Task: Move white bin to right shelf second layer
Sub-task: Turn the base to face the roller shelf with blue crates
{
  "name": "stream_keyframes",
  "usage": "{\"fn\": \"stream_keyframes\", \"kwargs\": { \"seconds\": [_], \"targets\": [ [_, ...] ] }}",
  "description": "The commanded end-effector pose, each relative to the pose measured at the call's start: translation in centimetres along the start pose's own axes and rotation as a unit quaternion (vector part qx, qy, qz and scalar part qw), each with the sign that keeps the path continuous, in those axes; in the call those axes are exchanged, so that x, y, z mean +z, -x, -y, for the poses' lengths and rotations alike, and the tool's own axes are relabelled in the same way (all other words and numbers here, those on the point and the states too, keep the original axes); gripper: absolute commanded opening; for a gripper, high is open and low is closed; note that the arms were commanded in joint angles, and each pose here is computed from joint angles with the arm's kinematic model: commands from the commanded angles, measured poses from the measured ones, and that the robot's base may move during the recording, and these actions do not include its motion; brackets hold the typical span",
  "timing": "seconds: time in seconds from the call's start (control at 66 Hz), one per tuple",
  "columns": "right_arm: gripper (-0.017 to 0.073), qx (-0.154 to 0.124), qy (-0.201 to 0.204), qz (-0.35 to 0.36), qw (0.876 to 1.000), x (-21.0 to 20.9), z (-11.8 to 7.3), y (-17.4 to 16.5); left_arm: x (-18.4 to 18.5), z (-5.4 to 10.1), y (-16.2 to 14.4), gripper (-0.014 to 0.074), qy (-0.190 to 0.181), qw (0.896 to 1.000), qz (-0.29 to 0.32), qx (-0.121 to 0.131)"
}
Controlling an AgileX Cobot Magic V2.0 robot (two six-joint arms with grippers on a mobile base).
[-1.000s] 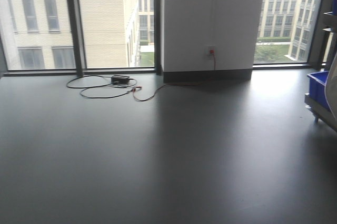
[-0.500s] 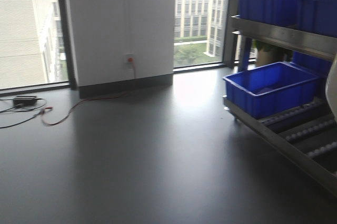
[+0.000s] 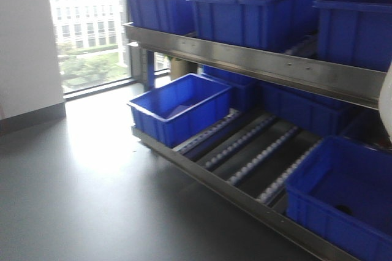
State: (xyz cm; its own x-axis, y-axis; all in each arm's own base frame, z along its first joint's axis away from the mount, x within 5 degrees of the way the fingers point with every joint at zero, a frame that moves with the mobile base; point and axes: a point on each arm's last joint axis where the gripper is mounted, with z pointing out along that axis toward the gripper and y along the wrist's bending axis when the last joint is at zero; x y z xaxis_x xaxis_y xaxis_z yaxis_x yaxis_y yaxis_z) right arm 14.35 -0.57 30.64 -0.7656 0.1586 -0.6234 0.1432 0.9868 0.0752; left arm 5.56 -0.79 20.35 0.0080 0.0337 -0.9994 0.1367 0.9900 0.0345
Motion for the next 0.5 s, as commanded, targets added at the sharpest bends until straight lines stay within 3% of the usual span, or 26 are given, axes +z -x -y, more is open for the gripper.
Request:
{"fn": "stream_keyframes", "kwargs": {
  "seconds": [0.0, 0.485],
  "targets": [
    [0.0049, -0.003, 0.005, 0.049, 0.999, -0.82, -0.12, 1.21, 0.03, -0.01, -0.41, 0.0085, 0.002, 1.000, 0.030, -0.004],
    [0.0049, -0.003, 0.005, 0.049, 0.999, -0.82, -0.12, 1.20, 0.03, -0.01, -0.41, 0.0085, 0.002, 1.000, 0.030, -0.004]
  ]
}}
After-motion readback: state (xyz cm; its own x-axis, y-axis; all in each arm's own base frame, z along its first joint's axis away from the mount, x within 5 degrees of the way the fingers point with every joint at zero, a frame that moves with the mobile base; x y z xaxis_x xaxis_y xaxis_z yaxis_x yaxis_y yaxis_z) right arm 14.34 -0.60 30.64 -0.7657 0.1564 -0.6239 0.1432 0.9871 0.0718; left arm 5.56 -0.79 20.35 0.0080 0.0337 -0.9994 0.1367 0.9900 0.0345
